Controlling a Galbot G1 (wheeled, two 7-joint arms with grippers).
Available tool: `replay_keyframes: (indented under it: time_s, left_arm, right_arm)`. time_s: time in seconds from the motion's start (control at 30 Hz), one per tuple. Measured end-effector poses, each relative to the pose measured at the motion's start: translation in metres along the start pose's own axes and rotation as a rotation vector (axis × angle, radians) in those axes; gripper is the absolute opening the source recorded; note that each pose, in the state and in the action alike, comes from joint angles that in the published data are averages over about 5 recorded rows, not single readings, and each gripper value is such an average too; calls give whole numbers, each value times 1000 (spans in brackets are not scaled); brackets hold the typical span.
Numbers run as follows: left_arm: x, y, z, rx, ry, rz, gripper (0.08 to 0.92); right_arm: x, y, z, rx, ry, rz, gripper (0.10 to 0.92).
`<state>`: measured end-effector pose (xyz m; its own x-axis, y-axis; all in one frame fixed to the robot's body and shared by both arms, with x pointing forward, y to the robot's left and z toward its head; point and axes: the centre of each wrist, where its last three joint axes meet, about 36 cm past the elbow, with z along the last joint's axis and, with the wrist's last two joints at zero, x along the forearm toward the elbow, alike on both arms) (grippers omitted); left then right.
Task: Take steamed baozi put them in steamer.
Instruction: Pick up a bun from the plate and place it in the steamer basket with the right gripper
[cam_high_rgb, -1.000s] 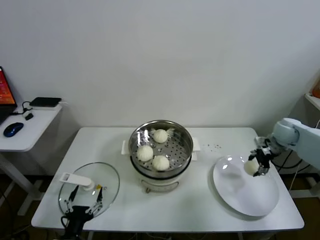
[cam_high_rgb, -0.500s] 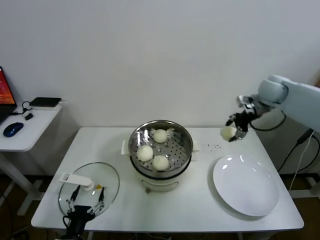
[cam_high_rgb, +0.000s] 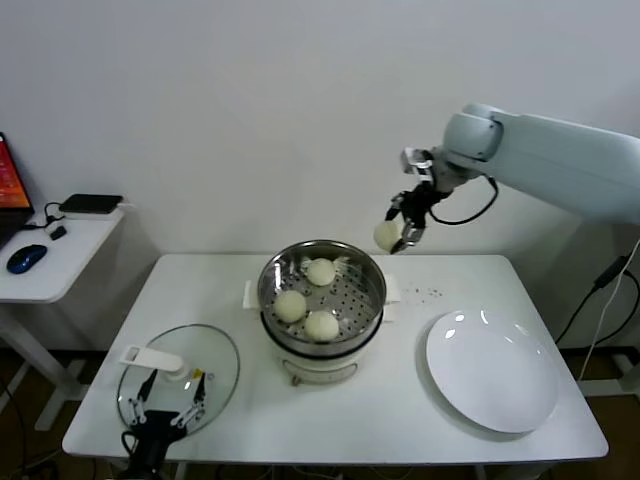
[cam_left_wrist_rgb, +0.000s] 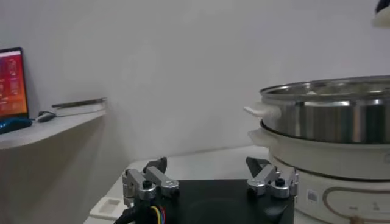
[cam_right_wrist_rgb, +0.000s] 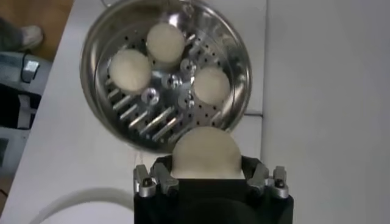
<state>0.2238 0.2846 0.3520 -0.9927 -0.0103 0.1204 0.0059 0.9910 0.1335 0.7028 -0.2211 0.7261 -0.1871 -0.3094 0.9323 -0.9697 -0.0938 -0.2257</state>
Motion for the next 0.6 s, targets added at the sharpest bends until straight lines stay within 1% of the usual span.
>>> replay_keyframes:
  time_s: [0.13,0.27,0.6]
  left_arm:
    - [-1,0,-3,-1,-5,-1,823]
    - [-1,1,-4,-3,-7,-3,823]
    - [-1,2,-1,-3,-3,-7,823]
  right_arm:
    - [-20,-2,-28,24,-5,-21,721]
    - [-41,-1,-44,36,-3,-43,722]
    - [-87,7,-47,31,16,-88,729]
